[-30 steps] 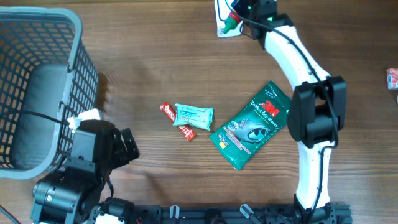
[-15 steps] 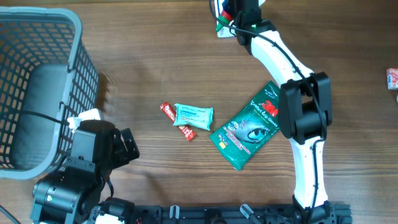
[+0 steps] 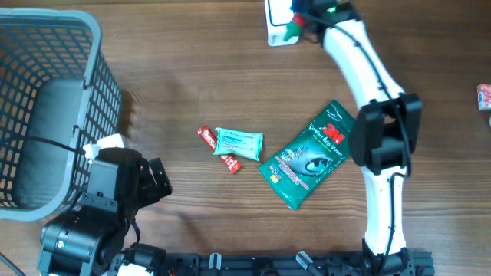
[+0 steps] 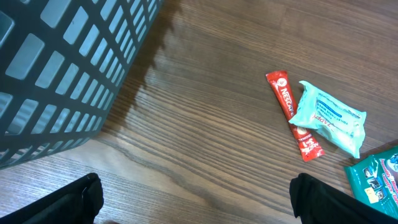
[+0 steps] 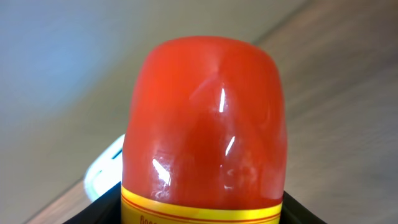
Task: Scan the item barcode
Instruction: 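Carry the bottle to the table's right side and release it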
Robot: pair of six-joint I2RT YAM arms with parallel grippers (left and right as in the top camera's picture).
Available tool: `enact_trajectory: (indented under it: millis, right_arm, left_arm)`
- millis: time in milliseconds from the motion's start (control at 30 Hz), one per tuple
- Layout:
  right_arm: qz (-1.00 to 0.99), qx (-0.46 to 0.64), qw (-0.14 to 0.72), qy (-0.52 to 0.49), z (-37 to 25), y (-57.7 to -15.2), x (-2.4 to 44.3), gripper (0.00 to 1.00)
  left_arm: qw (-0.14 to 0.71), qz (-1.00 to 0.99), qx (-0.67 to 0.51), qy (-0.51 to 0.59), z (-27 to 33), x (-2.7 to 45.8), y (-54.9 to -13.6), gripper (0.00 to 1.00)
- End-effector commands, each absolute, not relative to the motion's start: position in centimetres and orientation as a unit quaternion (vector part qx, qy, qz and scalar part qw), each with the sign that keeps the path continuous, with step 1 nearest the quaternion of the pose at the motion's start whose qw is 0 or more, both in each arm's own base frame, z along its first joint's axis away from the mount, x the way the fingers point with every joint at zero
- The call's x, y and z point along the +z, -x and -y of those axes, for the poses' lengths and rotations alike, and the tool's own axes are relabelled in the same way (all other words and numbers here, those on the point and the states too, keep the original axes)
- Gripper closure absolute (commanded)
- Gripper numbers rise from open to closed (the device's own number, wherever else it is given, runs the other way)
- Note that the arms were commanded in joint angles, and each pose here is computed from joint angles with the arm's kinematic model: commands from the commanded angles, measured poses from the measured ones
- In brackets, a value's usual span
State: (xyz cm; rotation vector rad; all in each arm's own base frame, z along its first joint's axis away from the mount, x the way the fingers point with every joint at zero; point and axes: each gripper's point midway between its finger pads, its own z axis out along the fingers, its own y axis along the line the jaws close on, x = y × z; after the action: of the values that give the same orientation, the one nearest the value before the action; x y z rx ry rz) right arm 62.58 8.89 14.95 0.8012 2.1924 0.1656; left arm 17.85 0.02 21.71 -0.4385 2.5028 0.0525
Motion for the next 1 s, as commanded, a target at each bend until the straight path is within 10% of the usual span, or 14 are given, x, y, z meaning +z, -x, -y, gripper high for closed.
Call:
enact_trajectory:
  millis: [0, 467, 967]
  right_arm:
    - [-0.836, -0.011, 0.399, -0.377, 1.4, -61.5, 17.8, 0.73]
    - [-0.826, -0.142, 0.279, -0.469, 27.8, -52.2, 12.0, 0.73]
    - [-0.836, -0.132, 0.206, -0.491, 32.3, -49.0, 4.6, 0.68]
  left_arm:
    - [0.296, -0.942, 0.02, 0.16, 0.0, 21.8, -17.8, 0.0]
    - [0.296, -0.942, 0.02, 0.16, 0.0, 21.8, -17.8, 0.0]
    - [0.296, -0.942, 0.02, 0.16, 0.0, 21.8, -17.8, 0.0]
